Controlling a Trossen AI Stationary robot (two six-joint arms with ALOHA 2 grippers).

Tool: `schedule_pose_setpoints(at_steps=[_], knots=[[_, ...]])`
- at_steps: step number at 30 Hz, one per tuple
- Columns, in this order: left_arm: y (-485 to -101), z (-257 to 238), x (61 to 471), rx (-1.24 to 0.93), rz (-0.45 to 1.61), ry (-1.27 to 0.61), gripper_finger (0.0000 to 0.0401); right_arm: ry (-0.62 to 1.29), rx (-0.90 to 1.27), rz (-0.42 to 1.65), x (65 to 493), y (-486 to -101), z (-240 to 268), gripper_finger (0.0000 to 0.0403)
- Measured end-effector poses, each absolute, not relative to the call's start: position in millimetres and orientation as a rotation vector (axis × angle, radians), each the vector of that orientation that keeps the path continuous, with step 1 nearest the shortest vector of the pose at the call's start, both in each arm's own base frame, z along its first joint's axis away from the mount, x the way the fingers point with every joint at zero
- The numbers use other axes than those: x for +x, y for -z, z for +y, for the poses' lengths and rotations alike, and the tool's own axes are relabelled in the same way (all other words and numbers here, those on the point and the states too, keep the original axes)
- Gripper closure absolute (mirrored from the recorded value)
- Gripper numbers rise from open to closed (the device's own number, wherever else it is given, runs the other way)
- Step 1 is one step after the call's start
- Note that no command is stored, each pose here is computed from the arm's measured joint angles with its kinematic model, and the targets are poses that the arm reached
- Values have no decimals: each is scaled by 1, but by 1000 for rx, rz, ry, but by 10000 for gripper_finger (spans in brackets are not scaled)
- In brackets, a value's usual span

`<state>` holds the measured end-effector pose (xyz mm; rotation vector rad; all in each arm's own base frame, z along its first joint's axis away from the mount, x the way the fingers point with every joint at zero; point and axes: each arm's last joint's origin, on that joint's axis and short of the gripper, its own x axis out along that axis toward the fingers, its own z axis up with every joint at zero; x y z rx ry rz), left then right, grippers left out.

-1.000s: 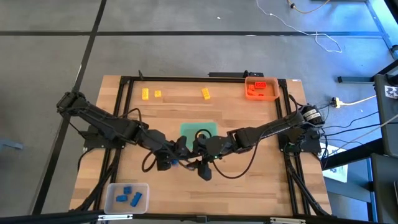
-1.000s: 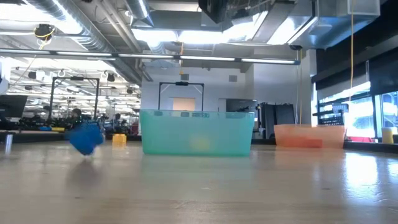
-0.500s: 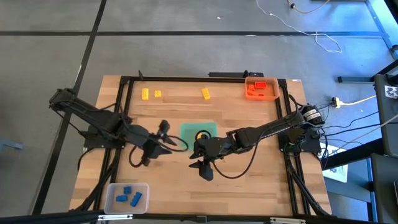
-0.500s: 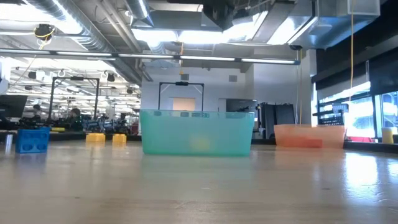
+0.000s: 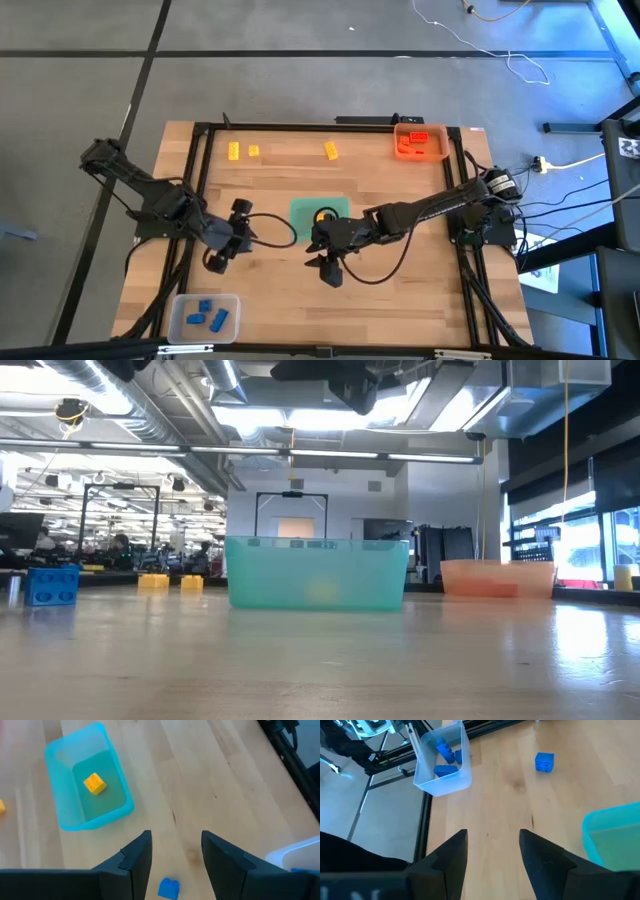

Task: Sort & place blocks by color
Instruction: Put the blue game piece into the transparent bin

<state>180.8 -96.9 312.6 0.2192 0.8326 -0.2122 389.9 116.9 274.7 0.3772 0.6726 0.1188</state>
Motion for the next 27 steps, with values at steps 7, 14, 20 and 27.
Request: schedule_pose_setpoints(at_steps=[7,14,20,27], knots=[[-313,-101,178,178,834,207,240,-135,355,670,390,-275,117,320],[-312,-102,177,156,845,206,240,-128,354,667,390,-275,117,385],[-306,-100,169,125,956,186,240,-129,354,662,390,-275,117,400],[-293,-103,170,-220,1075,-99,240,-129,358,659,391,-276,117,390]])
